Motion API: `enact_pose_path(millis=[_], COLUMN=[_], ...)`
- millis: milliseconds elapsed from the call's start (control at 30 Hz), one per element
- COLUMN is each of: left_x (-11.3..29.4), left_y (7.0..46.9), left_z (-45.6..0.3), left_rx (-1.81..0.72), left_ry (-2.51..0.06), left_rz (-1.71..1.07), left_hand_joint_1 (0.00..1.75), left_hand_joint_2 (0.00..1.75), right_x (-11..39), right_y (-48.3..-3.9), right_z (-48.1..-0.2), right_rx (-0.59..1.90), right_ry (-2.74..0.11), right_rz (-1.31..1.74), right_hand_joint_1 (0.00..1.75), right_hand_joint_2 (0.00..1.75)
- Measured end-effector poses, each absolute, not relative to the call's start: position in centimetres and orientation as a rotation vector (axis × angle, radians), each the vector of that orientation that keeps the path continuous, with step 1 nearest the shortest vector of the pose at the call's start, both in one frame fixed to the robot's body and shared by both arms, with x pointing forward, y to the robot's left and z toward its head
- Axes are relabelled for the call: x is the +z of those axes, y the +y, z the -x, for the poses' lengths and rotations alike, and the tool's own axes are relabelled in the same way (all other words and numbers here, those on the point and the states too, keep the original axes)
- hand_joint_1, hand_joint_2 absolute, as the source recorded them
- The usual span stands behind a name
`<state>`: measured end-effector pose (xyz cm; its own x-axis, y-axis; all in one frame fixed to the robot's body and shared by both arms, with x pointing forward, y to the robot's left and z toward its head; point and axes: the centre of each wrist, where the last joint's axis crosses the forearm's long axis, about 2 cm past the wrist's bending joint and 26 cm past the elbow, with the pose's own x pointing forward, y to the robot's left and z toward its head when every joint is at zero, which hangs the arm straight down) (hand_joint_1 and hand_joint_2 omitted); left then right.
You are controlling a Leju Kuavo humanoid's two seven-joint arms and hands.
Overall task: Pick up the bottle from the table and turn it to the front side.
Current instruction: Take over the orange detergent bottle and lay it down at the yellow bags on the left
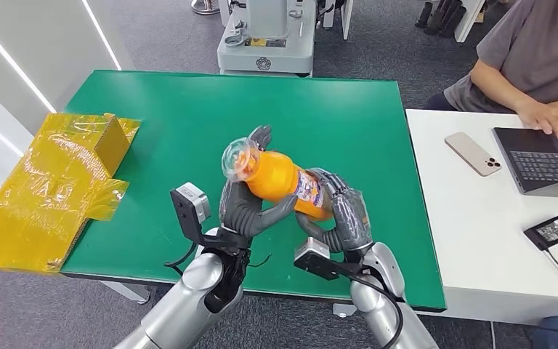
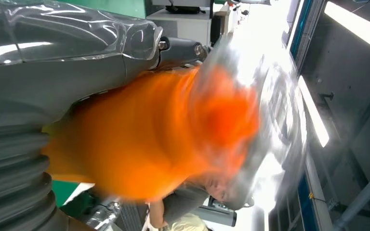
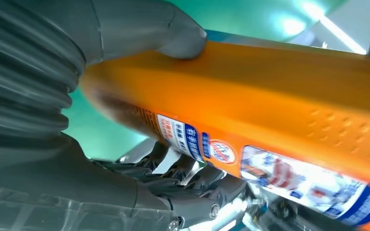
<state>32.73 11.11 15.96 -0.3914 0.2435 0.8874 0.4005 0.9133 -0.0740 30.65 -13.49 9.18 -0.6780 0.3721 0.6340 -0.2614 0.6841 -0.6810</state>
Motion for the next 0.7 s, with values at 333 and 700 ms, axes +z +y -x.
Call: enact_pose_path(millis=[333, 700], left_x=[15.47, 14.93], left_y=[11.24, 11.33], left_z=[-32.54, -32.13], left_rx=[-0.191, -0.188], left_ry=[-1.992, -2.004], left_rz=[0.423, 0.364], left_hand_joint_1=[0.00, 1.75], left_hand_joint_2=[1.75, 1.75], right_x=[8.57, 8.19], right_y=[-13.41, -13.50], right_z=[-30.80, -30.90], right_rx=[1.090, 1.132], right_ry=[-2.023, -1.977], right_rz=[0.025, 0.001], right_hand_joint_1=[1.75, 1.75], right_hand_joint_2=[1.75, 1.75])
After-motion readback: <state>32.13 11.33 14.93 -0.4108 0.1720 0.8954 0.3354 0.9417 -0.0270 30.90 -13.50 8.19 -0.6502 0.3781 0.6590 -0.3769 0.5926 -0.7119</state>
